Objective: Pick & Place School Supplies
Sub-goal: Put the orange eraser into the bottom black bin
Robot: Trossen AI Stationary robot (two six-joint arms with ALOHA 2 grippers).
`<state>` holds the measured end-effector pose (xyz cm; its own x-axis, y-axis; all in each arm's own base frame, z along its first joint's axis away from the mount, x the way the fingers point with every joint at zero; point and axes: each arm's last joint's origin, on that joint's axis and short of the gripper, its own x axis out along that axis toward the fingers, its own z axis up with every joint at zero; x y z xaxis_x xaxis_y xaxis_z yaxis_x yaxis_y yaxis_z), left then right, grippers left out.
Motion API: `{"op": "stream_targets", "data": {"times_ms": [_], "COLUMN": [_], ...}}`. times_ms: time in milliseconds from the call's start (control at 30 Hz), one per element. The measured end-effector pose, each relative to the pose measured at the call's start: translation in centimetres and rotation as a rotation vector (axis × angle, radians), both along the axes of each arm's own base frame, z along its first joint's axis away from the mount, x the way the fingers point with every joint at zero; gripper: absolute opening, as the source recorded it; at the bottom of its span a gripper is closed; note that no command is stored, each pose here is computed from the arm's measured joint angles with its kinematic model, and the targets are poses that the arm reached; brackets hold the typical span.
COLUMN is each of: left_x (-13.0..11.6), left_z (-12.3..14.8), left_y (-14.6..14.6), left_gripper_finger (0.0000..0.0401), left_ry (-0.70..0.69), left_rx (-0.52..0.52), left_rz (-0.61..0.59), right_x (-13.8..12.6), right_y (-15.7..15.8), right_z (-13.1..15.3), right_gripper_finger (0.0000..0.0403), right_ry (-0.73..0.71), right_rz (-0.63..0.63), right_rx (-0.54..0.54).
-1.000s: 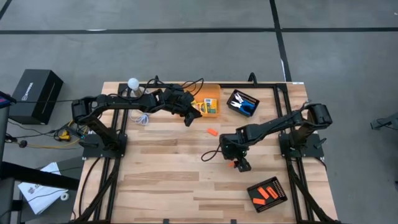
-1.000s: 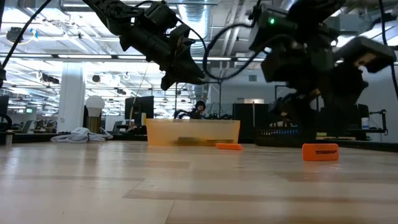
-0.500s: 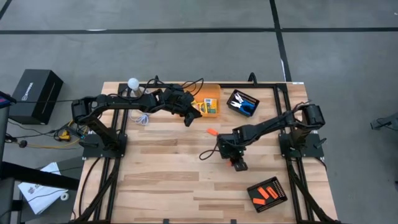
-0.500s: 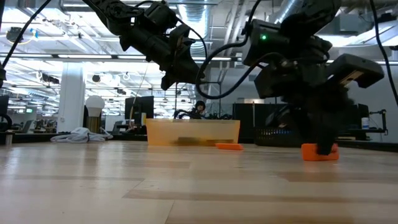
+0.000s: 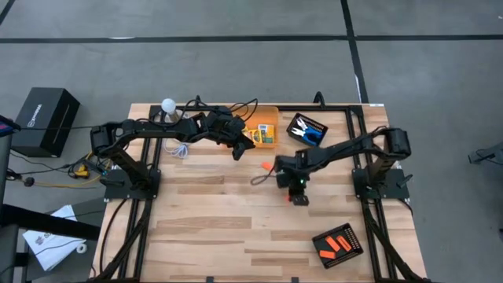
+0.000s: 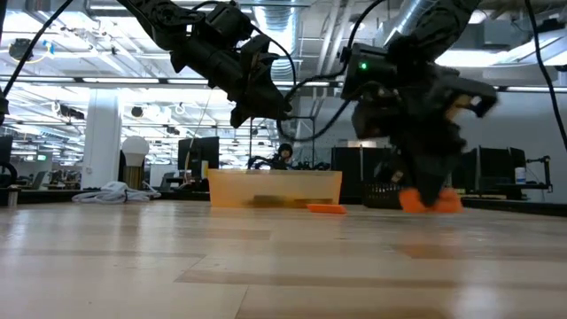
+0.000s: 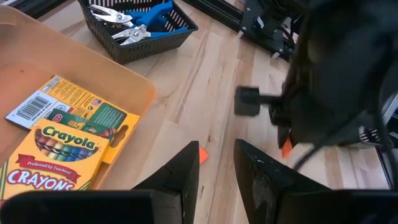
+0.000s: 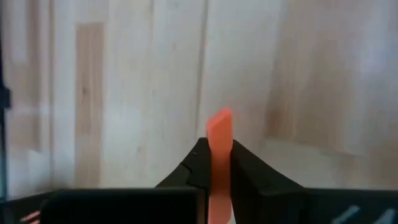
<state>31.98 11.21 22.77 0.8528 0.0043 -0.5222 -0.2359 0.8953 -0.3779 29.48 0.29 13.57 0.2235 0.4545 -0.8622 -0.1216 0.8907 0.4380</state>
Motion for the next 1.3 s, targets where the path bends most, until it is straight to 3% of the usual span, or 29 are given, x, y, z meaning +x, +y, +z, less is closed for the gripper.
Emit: {"op": "stream_targets", "data": {"times_ms": [300, 533, 667, 800, 1033, 1300], "left_x": [0.0, 0.0, 0.0, 0.0, 0.0, 0.0], "left_z": [0.0, 0.0, 0.0, 0.0, 0.0, 0.0], "left_y": [0.0, 0.0, 0.0, 0.0, 0.0, 0.0], "left_gripper_finger": [0.0095, 0.0095, 0.0095, 0.0095, 0.0095, 0.0095], "left_ry": [0.000, 0.000, 0.000, -0.001, -0.002, -0.001], "left_rx": [0.003, 0.026, 0.029, 0.030, 0.030, 0.029], "left_rz": [-0.002, -0.016, -0.018, -0.018, -0.018, -0.018], "right_x": [-3.4, -8.1, -10.3, -12.0, -13.5, -14.4], "right_y": [-0.6, 3.9, 7.3, 10.4, 14.7, 16.7], "right_z": [6.4, 11.3, 12.4, 11.6, 7.5, 2.7], "right_gripper_finger": [0.0022, 0.0022, 0.0022, 0.0022, 0.0022, 0.0022], "right_ry": [-0.021, 0.026, 0.067, 0.122, 0.192, 0.273], "right_rz": [-0.107, -0.164, -0.228, -0.293, -0.350, -0.379], "right_rx": [0.092, 0.116, 0.121, 0.117, 0.183, 0.154]}}
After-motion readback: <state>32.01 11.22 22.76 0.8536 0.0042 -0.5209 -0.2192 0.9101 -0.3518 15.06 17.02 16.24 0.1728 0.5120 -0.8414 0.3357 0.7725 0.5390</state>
